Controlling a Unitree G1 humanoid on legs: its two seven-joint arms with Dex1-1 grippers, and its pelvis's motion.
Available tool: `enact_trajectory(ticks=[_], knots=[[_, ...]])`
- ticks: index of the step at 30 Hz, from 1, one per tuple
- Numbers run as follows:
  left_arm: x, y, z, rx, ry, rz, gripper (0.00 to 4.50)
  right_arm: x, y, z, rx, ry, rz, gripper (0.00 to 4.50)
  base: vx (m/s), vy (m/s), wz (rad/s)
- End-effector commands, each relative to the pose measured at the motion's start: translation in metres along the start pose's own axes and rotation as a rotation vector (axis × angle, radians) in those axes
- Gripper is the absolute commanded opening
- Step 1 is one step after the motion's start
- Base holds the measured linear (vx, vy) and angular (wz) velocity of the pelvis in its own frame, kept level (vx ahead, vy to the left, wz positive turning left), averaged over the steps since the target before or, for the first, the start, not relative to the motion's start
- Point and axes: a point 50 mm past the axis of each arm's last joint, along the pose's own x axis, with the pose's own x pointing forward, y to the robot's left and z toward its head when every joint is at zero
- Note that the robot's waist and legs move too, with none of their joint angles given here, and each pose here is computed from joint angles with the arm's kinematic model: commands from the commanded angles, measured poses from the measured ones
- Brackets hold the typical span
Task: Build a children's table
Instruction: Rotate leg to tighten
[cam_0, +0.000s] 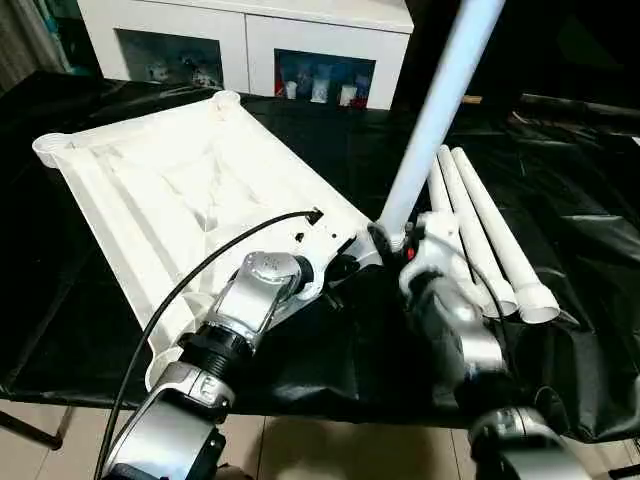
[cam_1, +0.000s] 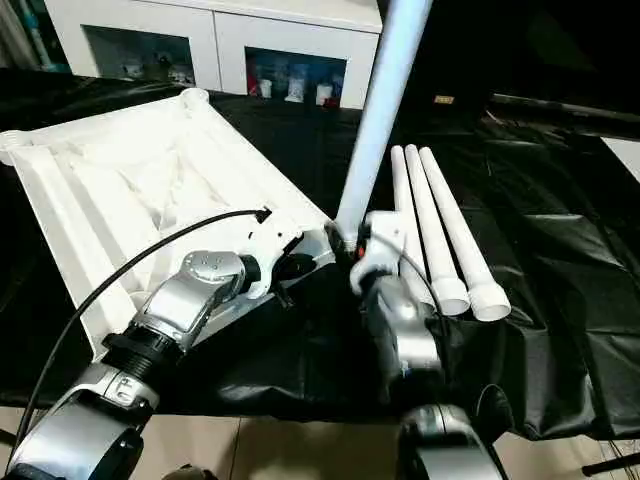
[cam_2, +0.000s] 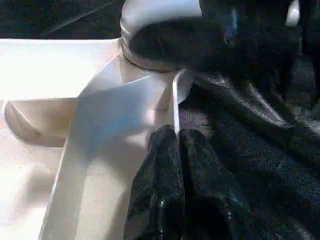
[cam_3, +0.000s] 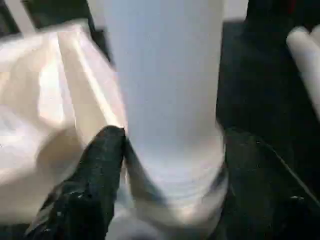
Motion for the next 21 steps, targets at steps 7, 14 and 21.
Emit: enact_trajectory(ticks=[7,14,21], knots=[[0.003,-0.005,0.004,0.019,-0.128,0.011,0.00,-0.027,-0.018,0.015,-0.110,-0.030,0.071,3.40,0.000,0.000,0.00],[-0.013,0.007,0.031,-0.023,-0.280,0.002,0.47,-0.054,-0.011,0.009,-0.147,0.030,0.215,3.54,0.000,0.000,0.00],[-0.092,0.093,0.053,0.031,-0.313,0.513,1.09,-0.050,0.001,-0.002,-0.176,0.140,0.237,3.54,0.000,0.000,0.00]])
